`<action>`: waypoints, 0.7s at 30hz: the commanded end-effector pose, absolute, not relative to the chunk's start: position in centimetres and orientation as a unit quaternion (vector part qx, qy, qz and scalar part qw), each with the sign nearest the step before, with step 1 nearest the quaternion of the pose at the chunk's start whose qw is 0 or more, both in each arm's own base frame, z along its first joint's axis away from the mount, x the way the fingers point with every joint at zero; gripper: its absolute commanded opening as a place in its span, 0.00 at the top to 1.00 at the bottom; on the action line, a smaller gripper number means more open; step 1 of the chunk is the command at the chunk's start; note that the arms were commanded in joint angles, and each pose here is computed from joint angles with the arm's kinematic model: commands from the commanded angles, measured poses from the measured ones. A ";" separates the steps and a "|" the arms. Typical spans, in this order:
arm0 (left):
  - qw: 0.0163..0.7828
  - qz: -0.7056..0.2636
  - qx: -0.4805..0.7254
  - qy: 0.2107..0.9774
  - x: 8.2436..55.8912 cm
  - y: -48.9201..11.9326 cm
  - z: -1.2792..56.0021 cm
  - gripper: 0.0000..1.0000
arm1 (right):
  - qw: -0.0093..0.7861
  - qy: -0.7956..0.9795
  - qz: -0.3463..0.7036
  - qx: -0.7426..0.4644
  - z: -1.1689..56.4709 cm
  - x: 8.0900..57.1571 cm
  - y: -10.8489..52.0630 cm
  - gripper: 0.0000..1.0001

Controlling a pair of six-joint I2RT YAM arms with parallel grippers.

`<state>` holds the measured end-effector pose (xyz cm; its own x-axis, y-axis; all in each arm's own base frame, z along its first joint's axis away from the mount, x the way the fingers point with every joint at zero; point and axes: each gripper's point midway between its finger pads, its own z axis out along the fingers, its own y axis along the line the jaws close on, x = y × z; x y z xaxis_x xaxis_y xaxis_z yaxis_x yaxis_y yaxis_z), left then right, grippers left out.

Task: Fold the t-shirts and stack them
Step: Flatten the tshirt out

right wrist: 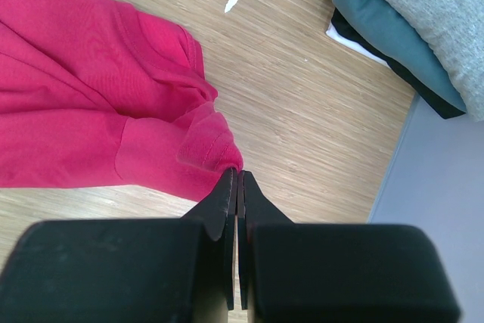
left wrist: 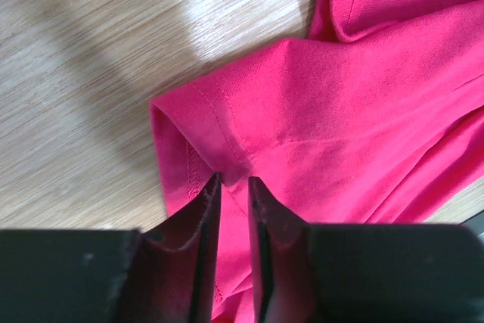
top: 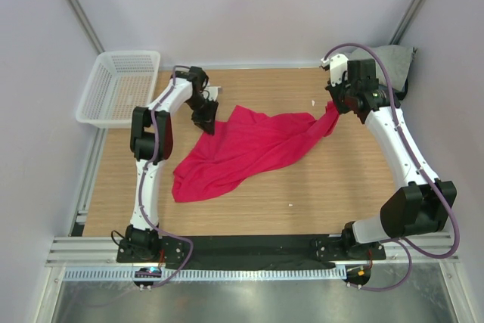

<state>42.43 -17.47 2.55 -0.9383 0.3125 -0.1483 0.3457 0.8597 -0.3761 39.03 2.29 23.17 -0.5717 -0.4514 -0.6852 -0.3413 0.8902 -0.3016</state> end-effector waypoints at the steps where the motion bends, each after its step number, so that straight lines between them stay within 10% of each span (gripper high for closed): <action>1: 0.055 -0.203 0.181 0.961 42.9 -17.7 3.0 0.80 | 0.429 0.872 -0.078 -0.222 24.4 39.9 2.0 0.99; 6: 0.057 -0.203 0.184 0.960 42.8 -17.8 3.3 1.00 | 0.430 0.872 -0.078 -0.221 24.4 39.8 2.0 0.99; 21: 0.266 -0.177 0.238 0.917 45.2 -16.7 20.2 1.00 | 0.486 0.846 -0.108 -0.192 29.7 41.5 0.4 0.99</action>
<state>44.21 -17.15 11.34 -0.8619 0.3479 -0.3689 0.4625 0.8376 -0.2908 39.56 1.38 24.20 -0.5633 -0.4397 -0.6995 -0.3062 0.8974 -0.3175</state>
